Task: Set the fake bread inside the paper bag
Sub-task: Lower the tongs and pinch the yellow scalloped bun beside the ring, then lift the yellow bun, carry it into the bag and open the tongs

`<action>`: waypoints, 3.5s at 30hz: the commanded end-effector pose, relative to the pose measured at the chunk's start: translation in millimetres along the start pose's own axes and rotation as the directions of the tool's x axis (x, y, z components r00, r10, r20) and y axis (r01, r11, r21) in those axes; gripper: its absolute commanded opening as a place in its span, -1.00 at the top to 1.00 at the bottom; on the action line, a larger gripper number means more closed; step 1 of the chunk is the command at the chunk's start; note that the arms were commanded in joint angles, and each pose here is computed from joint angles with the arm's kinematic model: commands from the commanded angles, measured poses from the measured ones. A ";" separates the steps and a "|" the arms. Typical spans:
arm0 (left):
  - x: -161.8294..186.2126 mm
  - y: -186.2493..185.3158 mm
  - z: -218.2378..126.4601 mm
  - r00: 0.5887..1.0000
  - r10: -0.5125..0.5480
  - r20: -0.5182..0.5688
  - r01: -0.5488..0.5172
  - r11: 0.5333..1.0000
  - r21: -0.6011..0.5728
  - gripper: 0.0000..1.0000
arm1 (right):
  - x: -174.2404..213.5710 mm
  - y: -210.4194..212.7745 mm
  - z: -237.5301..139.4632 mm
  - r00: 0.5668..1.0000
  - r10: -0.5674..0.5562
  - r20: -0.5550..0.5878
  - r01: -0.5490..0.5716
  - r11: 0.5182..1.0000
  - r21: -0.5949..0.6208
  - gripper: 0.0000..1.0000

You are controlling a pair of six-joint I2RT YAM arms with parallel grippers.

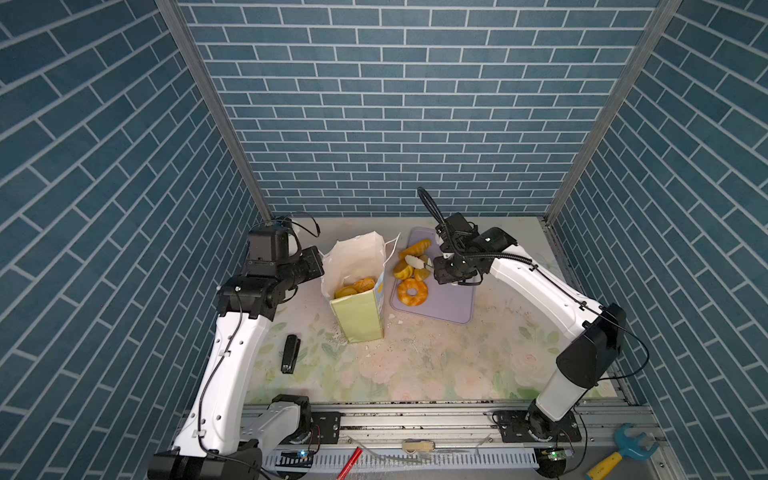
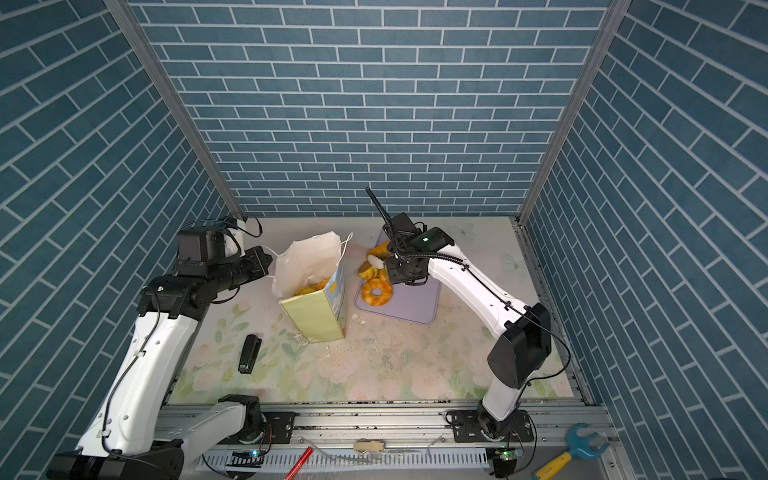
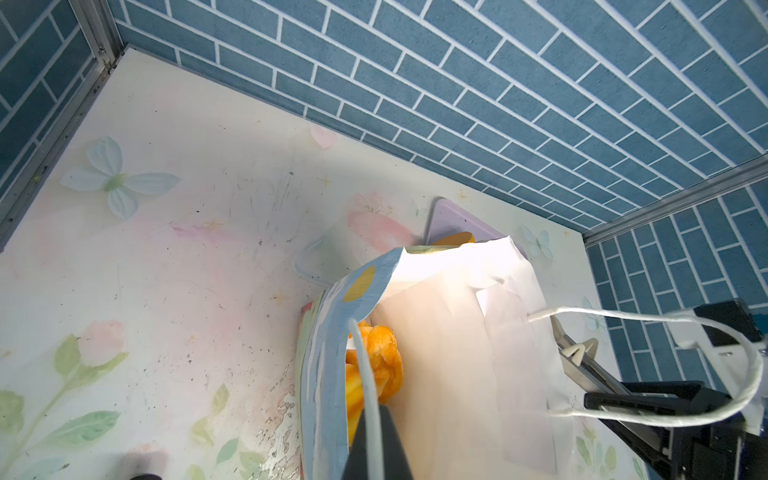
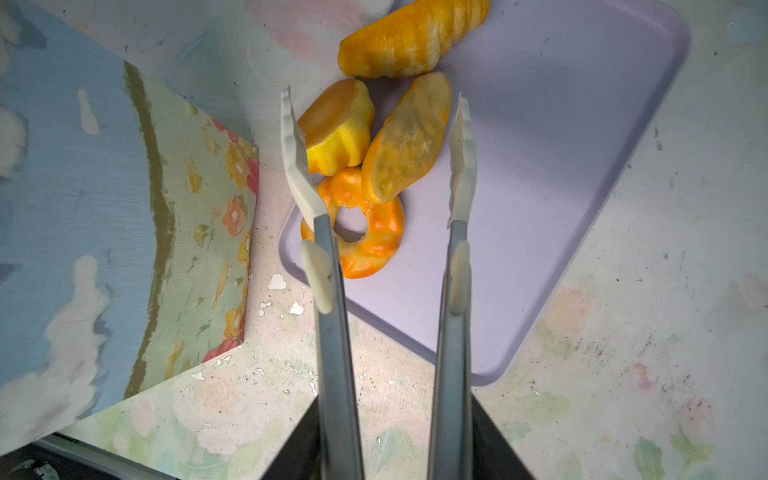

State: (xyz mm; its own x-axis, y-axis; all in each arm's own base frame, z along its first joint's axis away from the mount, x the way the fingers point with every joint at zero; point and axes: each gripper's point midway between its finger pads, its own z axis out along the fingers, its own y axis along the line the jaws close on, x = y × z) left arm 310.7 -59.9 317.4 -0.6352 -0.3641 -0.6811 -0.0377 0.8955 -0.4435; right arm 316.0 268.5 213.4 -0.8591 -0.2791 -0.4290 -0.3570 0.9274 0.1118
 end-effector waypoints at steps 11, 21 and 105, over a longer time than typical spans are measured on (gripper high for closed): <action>7.0 6.4 -3.9 1.000 0.000 -0.006 0.000 1.000 -0.020 1.00 | -28.3 33.4 24.8 0.998 -0.061 0.013 0.062 0.997 -0.045 0.09; 8.0 7.8 -5.6 1.000 0.004 -0.004 -0.004 1.000 -0.025 1.00 | -24.3 36.1 61.6 0.997 -0.076 -0.028 0.075 0.997 -0.033 0.12; 5.1 1.8 -7.2 0.999 -0.035 0.017 0.035 0.999 0.009 1.00 | -67.9 80.7 -223.2 0.774 -0.307 0.554 0.396 0.917 -0.046 0.81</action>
State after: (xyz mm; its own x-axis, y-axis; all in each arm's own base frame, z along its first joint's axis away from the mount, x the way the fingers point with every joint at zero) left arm 303.1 -58.7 315.9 -0.6304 -0.3878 -0.6725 -0.0545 0.8863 -0.4600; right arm 271.2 281.6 451.0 -0.4282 -0.2625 -0.8647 -0.6001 0.7981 0.0549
